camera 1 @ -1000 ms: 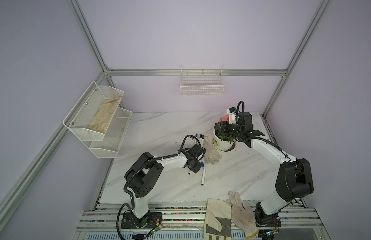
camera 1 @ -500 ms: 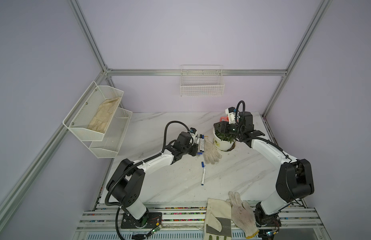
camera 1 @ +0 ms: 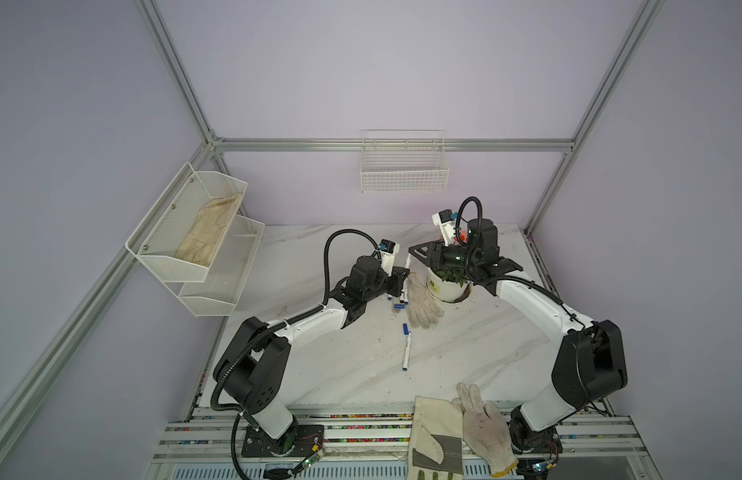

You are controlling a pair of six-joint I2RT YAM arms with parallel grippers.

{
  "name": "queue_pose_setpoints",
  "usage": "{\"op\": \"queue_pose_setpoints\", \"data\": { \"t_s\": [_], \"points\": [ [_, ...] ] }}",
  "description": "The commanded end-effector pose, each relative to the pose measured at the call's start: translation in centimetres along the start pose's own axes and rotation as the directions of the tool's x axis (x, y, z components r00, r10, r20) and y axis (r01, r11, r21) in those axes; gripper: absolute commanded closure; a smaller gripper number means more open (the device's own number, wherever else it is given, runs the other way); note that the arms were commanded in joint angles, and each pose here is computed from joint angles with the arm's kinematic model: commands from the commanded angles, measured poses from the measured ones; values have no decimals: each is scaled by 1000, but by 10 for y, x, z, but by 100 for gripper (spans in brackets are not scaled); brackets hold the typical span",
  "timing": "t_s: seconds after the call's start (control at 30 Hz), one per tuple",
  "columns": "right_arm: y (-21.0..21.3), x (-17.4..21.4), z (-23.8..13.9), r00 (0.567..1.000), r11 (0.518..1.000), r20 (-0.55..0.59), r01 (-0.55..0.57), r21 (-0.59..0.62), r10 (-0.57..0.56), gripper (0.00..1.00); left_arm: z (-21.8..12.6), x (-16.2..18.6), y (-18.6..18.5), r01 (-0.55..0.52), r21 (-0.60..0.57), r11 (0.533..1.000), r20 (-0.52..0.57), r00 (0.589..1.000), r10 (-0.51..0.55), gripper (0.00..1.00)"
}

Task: Insert the pens into the pen caps
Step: 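Grasp the uncapped white marker with the left gripper and raise it upright, then lower the right gripper to the loose blue cap on the table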

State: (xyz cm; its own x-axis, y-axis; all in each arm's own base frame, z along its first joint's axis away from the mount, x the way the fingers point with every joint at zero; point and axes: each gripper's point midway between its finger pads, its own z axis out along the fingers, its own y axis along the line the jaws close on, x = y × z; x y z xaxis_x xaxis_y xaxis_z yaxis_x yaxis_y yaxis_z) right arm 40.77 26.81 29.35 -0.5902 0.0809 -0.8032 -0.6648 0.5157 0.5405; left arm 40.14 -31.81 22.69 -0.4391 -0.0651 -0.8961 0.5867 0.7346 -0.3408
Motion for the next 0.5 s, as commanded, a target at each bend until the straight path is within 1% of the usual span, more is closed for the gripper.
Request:
{"op": "queue_pose_setpoints", "data": {
  "t_s": [0.0, 0.2, 0.3, 0.37, 0.47],
  "points": [
    [-3, 1, 7, 1000, 1000, -13, 10, 0, -10, 53, -6, -31, -14, -7, 49, 999, 111, 994, 1, 100],
    [-5, 7, 15, 999, 1000, -37, 1, 4, -1, 54, -9, -36, -17, -12, 53, 999, 140, 990, 4, 100],
    [-4, 11, 19, 999, 1000, -53, 0, 1, 0, 56, -8, -37, -21, -13, 64, 998, 147, 989, 4, 100],
    [-3, 13, 22, 998, 1000, -63, 0, -2, 0, 60, -7, -38, -24, -13, 73, 997, 154, 988, 2, 100],
    [-4, 14, 24, 998, 1000, -67, -3, -4, 2, 70, -6, -39, -26, -13, 77, 997, 161, 987, 0, 100]
  ]
}}
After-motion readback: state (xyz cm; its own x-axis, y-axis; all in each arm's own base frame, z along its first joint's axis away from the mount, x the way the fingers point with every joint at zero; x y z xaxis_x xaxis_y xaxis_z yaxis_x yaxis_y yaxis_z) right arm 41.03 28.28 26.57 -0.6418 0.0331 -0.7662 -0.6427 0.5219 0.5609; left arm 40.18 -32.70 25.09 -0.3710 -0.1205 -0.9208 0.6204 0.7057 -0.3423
